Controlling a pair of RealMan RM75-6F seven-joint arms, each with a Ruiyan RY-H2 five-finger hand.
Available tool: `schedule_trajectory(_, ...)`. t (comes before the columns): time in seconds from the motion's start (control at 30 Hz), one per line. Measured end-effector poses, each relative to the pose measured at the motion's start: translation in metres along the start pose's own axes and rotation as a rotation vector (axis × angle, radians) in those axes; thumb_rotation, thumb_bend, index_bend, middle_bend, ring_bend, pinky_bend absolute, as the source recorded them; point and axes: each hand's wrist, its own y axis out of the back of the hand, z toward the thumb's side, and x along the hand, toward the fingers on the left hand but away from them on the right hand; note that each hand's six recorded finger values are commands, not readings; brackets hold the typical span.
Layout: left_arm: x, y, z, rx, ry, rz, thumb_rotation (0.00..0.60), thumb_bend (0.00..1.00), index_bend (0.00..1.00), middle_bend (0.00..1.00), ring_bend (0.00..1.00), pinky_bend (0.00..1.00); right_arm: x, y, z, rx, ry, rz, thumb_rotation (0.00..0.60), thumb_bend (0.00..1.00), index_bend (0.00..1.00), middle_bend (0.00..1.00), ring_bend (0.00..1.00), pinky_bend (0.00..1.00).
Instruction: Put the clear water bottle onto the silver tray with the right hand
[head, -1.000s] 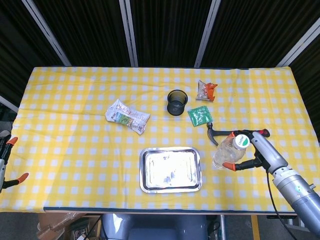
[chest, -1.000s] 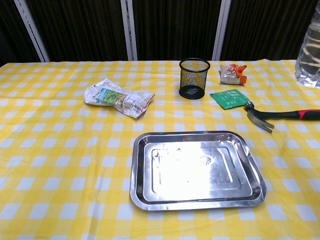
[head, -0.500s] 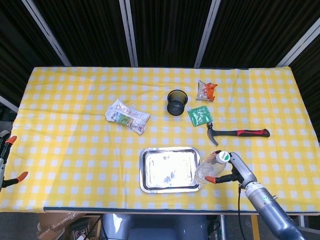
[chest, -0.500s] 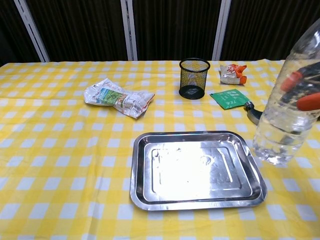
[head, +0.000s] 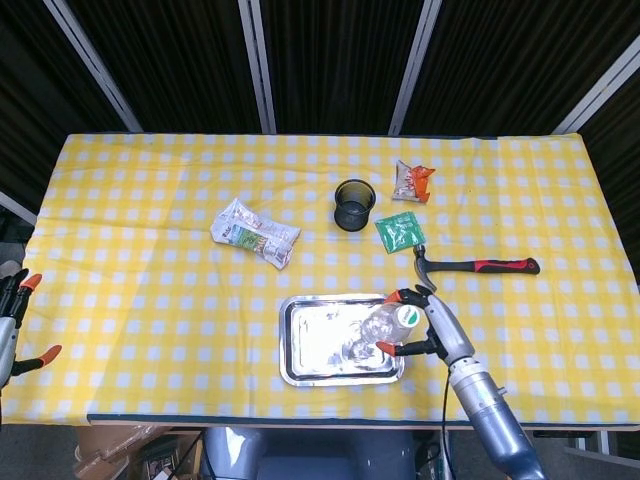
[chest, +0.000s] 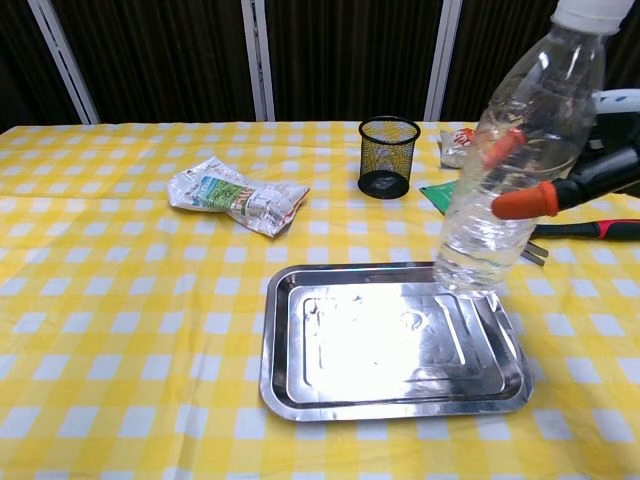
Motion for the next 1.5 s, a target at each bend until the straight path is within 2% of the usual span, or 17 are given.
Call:
schedule_trajectory(0.2,0.003,-0.001,-0.003,-0.003,0.006,-0.008,0.600,0.19,0.04,0.00,0.00,0.00,-0.009,-0.047,0.029,0.035,0.069,0.073,0.600,0.76,0.89,0.67,0.34,0.00)
schedule_trajectory(0.3,0.005,-0.001,-0.006,-0.010,0.013,-0.011,0.600,0.19,0.04,0.00,0.00,0.00,-0.012,-0.059,0.034,0.054,0.060,0.074,0.600,0.76,0.89,0.67,0.34,0.00)
schedule_trajectory(0.37,0.005,0.001,-0.006,-0.011,0.011,-0.009,0.600,0.19,0.04,0.00,0.00,0.00,-0.013,-0.059,0.032,0.059,0.038,0.058,0.600,0.77,0.89,0.67,0.34,0.00)
schedule_trajectory(0.47,0.005,0.002,-0.006,-0.014,0.005,-0.004,0.600,0.19,0.04,0.00,0.00,0.00,-0.014,-0.049,0.024,0.066,0.003,0.024,0.600,0.76,0.89,0.67,0.34,0.00)
schedule_trajectory(0.57,0.004,0.002,-0.005,-0.014,0.004,-0.001,0.600,0.19,0.04,0.00,0.00,0.00,-0.012,-0.030,0.014,0.078,-0.028,-0.019,0.600,0.77,0.89,0.67,0.34,0.00)
schedule_trajectory(0.83,0.002,0.001,-0.001,-0.007,-0.002,0.000,0.600,0.19,0.04,0.00,0.00,0.00,0.010,0.051,-0.028,0.088,-0.138,-0.158,0.600,0.77,0.89,0.67,0.34,0.00)
schedule_trajectory(1.0,0.001,0.000,0.000,-0.004,0.000,0.000,0.600,0.19,0.04,0.00,0.00,0.00,0.028,0.094,-0.056,0.079,-0.197,-0.201,0.600,0.77,0.89,0.67,0.34,0.00)
schedule_trajectory(1.1,0.001,0.000,0.000,-0.003,0.000,-0.002,0.600,0.19,0.04,0.00,0.00,0.00,0.037,0.112,-0.070,0.082,-0.224,-0.209,0.600,0.77,0.89,0.67,0.34,0.00)
schedule_trajectory(1.27,0.002,-0.001,0.000,-0.002,-0.001,-0.004,0.600,0.19,0.04,0.00,0.00,0.00,0.040,0.121,-0.079,0.079,-0.233,-0.207,0.600,0.77,0.89,0.67,0.34,0.00)
schedule_trajectory(1.37,0.001,-0.001,0.001,-0.003,-0.003,-0.004,0.600,0.19,0.04,0.00,0.00,0.00,0.036,0.113,-0.075,0.073,-0.213,-0.187,0.600,0.77,0.89,0.67,0.34,0.00)
schedule_trajectory(1.5,0.001,0.001,0.000,-0.008,-0.001,0.000,0.600,0.19,0.04,0.00,0.00,0.00,0.025,0.092,-0.061,0.066,-0.163,-0.144,0.600,0.77,0.89,0.67,0.34,0.00)
